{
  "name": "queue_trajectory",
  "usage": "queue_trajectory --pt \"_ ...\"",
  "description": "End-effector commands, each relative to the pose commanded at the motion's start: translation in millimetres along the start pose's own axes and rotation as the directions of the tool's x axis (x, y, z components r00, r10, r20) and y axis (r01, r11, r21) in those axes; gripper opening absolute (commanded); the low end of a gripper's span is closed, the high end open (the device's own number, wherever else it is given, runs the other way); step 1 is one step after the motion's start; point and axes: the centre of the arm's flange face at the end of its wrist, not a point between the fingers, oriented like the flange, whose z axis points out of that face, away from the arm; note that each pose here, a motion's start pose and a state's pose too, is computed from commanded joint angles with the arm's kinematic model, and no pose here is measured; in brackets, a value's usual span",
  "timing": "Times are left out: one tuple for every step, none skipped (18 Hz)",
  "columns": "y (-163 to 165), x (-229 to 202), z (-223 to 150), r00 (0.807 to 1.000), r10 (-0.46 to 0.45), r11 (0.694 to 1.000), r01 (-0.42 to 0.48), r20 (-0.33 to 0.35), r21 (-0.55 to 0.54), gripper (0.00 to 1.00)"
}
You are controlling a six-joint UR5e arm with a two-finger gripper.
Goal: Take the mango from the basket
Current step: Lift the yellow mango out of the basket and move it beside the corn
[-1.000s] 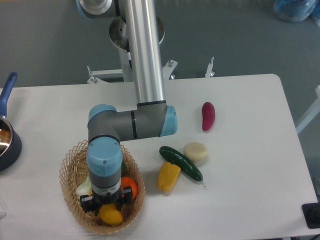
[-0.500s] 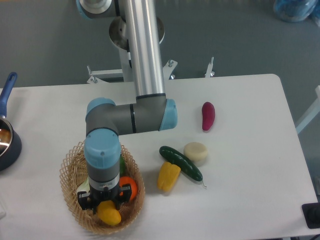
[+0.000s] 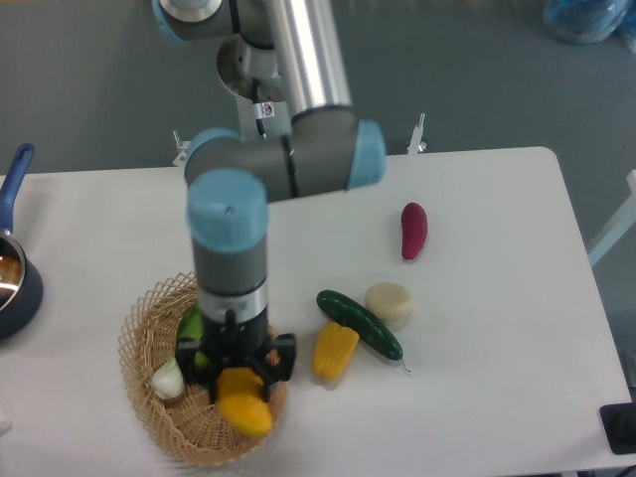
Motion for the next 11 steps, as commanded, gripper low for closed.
queue_trajectory --pt "0 -7 -10 1.000 0.006 1.000 -0.006 0.010 0.011 0.42" --pt "2 -14 -21 1.000 0.006 1.000 -0.007 0.021 0.022 0.42" --pt "2 -21 -33 0.999 0.011 0.999 -0.012 0.031 0.035 0.41" --pt "4 -30 -41 0.999 0.016 0.999 -0.018 0.041 0.039 0.40" --pt "4 -35 -48 0.999 0.026 0.998 -0.029 0.048 0.048 0.40" --pt "5 -37 -53 0.998 0.029 0.998 -0.032 0.052 0.052 0.40" --pt "5 -40 -56 0.998 0.024 0.998 -0.027 0.059 0.054 0.40" --pt "5 -43 -56 0.998 0.021 0.998 -0.025 0.061 0.054 0.40" --pt "7 -48 -57 0.998 0.015 0.998 -0.018 0.063 0.054 0.40" --pt "7 -51 -61 0.998 0.010 0.998 -0.014 0.067 0.060 0.41" --pt "10 -52 -62 0.998 0.009 0.998 -0.013 0.068 0.058 0.41"
